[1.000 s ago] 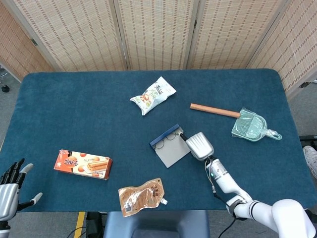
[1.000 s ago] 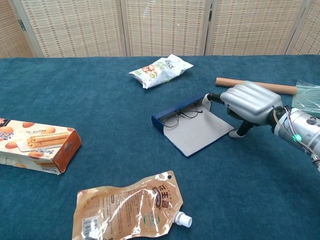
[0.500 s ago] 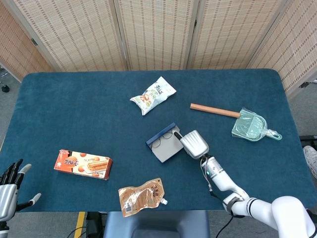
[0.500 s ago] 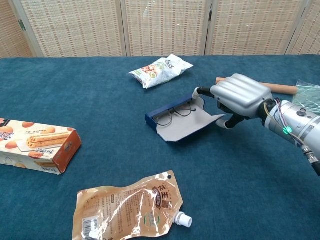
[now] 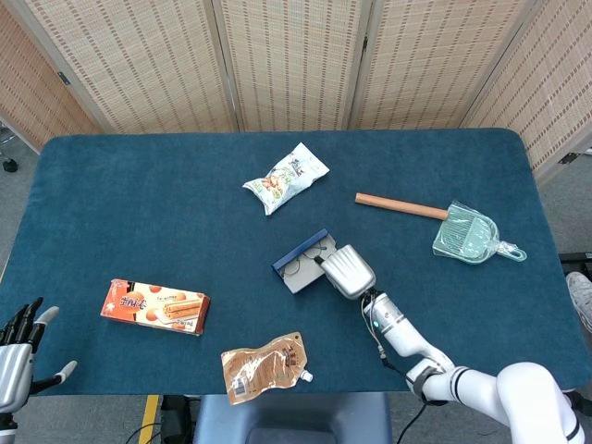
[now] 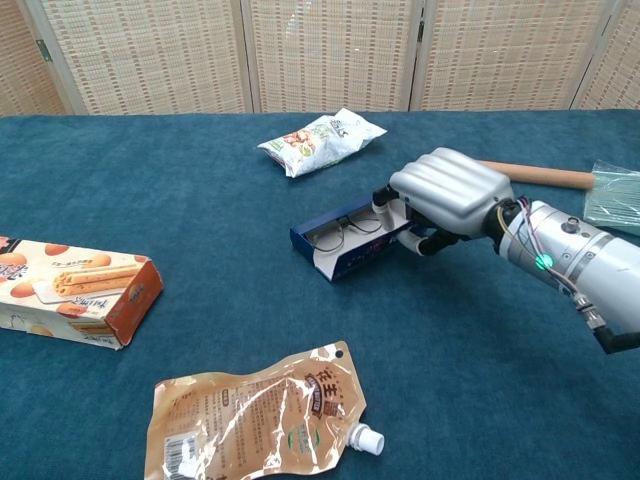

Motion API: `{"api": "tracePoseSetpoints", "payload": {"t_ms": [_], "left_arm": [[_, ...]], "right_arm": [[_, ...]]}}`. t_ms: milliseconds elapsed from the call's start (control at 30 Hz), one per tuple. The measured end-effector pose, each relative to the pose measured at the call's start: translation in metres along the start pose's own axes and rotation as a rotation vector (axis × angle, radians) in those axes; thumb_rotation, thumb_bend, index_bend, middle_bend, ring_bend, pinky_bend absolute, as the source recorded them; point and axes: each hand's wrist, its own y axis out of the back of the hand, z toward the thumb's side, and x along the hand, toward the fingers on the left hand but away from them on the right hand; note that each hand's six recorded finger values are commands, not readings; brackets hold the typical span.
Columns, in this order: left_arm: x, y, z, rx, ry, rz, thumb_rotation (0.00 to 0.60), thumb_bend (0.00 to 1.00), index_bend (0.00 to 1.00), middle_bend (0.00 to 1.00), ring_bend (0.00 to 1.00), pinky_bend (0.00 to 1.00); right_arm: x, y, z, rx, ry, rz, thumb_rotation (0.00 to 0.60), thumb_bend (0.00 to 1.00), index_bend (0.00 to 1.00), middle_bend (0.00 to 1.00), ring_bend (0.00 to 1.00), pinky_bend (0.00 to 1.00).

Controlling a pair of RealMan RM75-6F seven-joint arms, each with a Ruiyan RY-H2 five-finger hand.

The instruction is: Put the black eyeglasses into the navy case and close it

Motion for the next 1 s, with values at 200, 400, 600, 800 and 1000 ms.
{"api": "tracePoseSetpoints", "payload": {"t_ms": [200,400,600,800,1000], "left_arm": [[0.001,-0.001,0.0,0.001,-0.002,-0.001,0.6,0.19,0.18,0.06,0.04,0.18],[0.002,-0.001,0.001,0.0,-0.006,-0.004,0.6,0.19,0.18,0.06,0.04,0.18],[0.002,-0.003,0.003,0.0,-0.011,-0.009,0.6,0.19,0.18,0.06,0.04,0.18],[0.004,-0.004,0.006,-0.002,-0.02,-0.015,0.6,0.19,0.18,0.06,0.04,0.18],[0.003,-0.002,0.003,-0.001,-0.011,-0.015,0.6,0.19,0.18,0.06,0.04,0.18]], "right_arm": [[0.001,0.0,-0.002,-0.005,-0.003,0.0,0.6,0.51,0.63,0.99,1.0,1.0],[0.012,0.004,-0.004,-0.018,0.009,-0.003,0.6,0.53,0.63,0.99,1.0,1.0],[0.032,0.016,-0.011,-0.028,0.011,-0.004,0.6,0.53,0.65,0.99,1.0,1.0],[0.044,0.033,-0.022,-0.015,-0.009,0.0,0.6,0.53,0.65,0.99,1.0,1.0],[0.026,0.034,-0.016,0.02,0.001,0.041,0.6,0.53,0.65,0.99,1.0,1.0]]}}
